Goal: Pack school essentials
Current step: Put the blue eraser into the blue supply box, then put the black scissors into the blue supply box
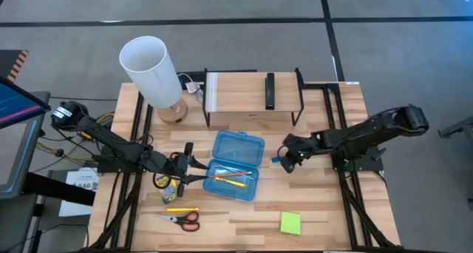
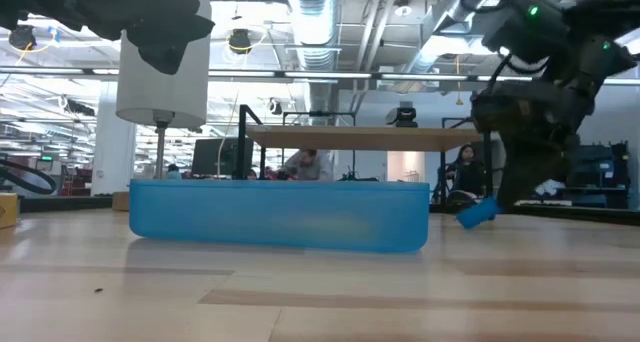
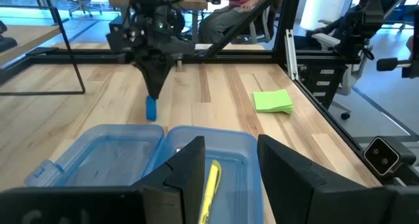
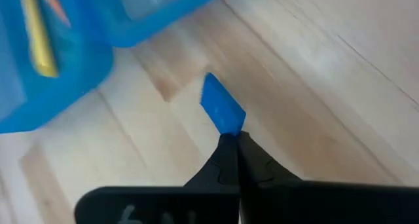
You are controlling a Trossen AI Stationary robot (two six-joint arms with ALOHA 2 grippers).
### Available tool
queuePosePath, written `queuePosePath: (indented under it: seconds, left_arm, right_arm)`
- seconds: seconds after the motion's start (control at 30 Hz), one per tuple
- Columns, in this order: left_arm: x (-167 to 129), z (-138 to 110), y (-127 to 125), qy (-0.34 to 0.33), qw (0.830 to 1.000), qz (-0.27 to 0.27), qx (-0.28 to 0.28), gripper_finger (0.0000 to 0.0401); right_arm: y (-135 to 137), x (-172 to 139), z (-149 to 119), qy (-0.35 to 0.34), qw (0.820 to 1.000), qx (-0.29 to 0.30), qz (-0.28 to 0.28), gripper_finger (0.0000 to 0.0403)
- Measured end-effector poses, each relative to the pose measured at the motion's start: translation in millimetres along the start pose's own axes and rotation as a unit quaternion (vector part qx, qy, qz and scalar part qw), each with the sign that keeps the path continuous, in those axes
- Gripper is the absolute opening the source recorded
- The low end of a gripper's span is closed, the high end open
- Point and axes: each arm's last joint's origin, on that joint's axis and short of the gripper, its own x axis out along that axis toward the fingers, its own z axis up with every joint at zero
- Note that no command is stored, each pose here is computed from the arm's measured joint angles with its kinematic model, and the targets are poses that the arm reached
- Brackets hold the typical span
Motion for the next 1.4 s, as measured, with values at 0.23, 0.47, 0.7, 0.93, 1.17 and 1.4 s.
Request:
queuePosePath:
  seconds: [0.23, 0.47, 0.7, 0.93, 1.17, 1.4]
  left_arm:
    - [0, 0, 0, 0.000, 1.000, 0.000, 0.000, 0.0127]
    - [0, 0, 0, -0.001, 1.000, 0.002, 0.000, 0.0127]
    - [0, 1, 0, -0.003, 1.000, 0.004, -0.001, 0.0127]
    - [0, 0, 0, -0.003, 1.000, 0.004, -0.004, 0.0127]
    - [0, 0, 0, 0.000, 1.000, 0.002, -0.013, 0.0127]
    - [0, -3, 0, 0.017, 1.000, -0.003, -0.024, 0.0127]
  right_arm:
    - [11, -17, -3, -0.038, 0.999, -0.012, 0.036, 0.0001]
    - [32, -34, 1, -0.071, 0.994, -0.030, 0.072, 0.0001]
    - [77, -34, 16, -0.092, 0.986, -0.080, 0.112, 0.0000]
    - [118, 2, 26, -0.043, 0.982, -0.130, 0.127, 0.0000]
    - [135, 37, 40, -0.008, 0.978, -0.160, 0.134, 0.0028]
    - [138, 38, 46, 0.020, 0.976, -0.183, 0.115, 0.0110]
